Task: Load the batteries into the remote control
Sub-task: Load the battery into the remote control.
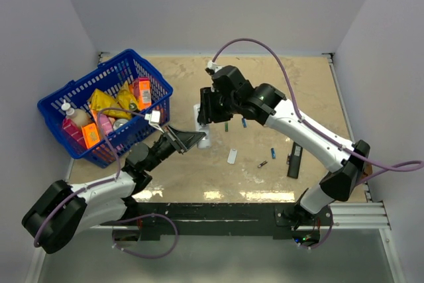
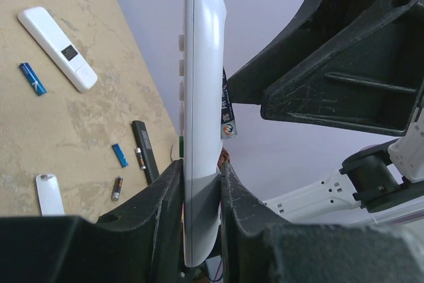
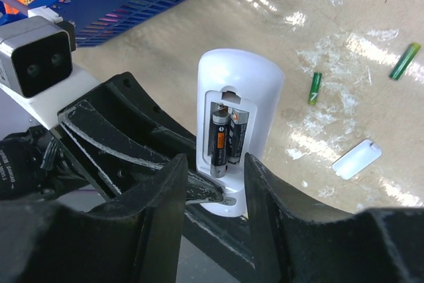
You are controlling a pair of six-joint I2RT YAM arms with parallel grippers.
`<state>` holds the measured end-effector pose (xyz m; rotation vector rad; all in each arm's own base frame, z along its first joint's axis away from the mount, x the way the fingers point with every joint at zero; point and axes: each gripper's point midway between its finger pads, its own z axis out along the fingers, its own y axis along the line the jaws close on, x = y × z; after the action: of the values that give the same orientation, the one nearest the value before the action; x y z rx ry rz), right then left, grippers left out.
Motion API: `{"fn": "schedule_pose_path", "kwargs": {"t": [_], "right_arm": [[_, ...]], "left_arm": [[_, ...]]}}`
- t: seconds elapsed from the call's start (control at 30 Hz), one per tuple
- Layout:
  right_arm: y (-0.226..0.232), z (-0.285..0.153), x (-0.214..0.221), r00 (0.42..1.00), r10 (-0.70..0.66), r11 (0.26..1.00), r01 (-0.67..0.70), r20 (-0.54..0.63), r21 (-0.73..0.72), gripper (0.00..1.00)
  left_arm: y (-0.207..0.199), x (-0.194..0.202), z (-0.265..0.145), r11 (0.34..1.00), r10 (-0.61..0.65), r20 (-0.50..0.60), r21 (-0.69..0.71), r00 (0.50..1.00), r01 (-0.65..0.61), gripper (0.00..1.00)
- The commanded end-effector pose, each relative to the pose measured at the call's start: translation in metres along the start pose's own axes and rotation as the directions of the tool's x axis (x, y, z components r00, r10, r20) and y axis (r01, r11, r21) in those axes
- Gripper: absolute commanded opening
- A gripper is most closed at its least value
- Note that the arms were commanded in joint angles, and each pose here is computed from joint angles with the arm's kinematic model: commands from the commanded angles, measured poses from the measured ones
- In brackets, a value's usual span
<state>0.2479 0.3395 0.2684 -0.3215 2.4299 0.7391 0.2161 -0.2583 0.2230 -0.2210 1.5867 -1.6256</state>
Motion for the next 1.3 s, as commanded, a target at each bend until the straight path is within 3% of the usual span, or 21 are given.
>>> {"fn": "schedule_pose_path", "kwargs": {"t": [0.0, 0.2, 0.33, 0.37, 0.47, 0.57, 0.7, 0.83, 0.93, 1.27], "right_arm": [[0.015, -0.028, -0.034, 0.983, -0.114, 0.990, 0.124, 0.146, -0.063, 0.45], [0.019, -0.066, -0.055, 0.889, -0.330, 0.927, 0.369, 0.317, -0.071, 0.50], [0.010, -0.069, -0.045, 0.754, -0.535, 0.807, 0.590, 0.381, -0.034, 0.50], [0.016, -0.087, -0.054, 0.689, -0.556, 0.773, 0.635, 0.465, -0.017, 0.49], [0.029, -0.100, -0.043, 0.509, -0.642, 0.611, 0.792, 0.573, -0.019, 0.46], [0.031, -0.097, -0.032, 0.347, -0.713, 0.455, 0.890, 0.609, 0.024, 0.43], [0.029, -0.080, -0.024, 0.218, -0.768, 0.312, 0.949, 0.602, 0.054, 0.43], [0.037, -0.066, -0.015, 0.144, -0.775, 0.195, 0.981, 0.615, 0.016, 0.41], [0.041, -0.059, -0.014, 0.121, -0.763, 0.155, 0.988, 0.634, -0.001, 0.36], [0.030, -0.033, -0.008, 0.125, -0.796, 0.118, 0.992, 0.593, -0.050, 0.31]], "left_arm": [[-0.023, -0.013, -0.001, 0.996, -0.002, 0.054, 0.086, 0.999, -0.003, 0.00], [-0.021, -0.015, -0.002, 0.998, -0.008, 0.061, 0.069, 0.998, 0.004, 0.00], [-0.021, -0.015, -0.002, 0.998, -0.019, 0.058, 0.062, 0.998, 0.016, 0.00], [-0.022, -0.016, -0.002, 0.998, -0.022, 0.058, 0.062, 0.998, 0.019, 0.00], [-0.023, -0.017, -0.002, 0.998, -0.027, 0.057, 0.061, 0.998, 0.023, 0.00], [-0.025, -0.018, -0.002, 0.998, -0.029, 0.062, 0.063, 0.998, 0.025, 0.00], [-0.026, -0.019, -0.001, 0.998, -0.029, 0.058, 0.057, 0.998, 0.025, 0.00], [-0.027, -0.020, -0.001, 0.998, -0.023, 0.059, 0.054, 0.998, 0.020, 0.00], [-0.028, -0.021, -0.001, 0.999, -0.013, 0.059, 0.048, 0.998, 0.010, 0.00], [-0.031, -0.021, -0.001, 0.999, -0.003, 0.057, 0.054, 0.998, 0.000, 0.00]]}}
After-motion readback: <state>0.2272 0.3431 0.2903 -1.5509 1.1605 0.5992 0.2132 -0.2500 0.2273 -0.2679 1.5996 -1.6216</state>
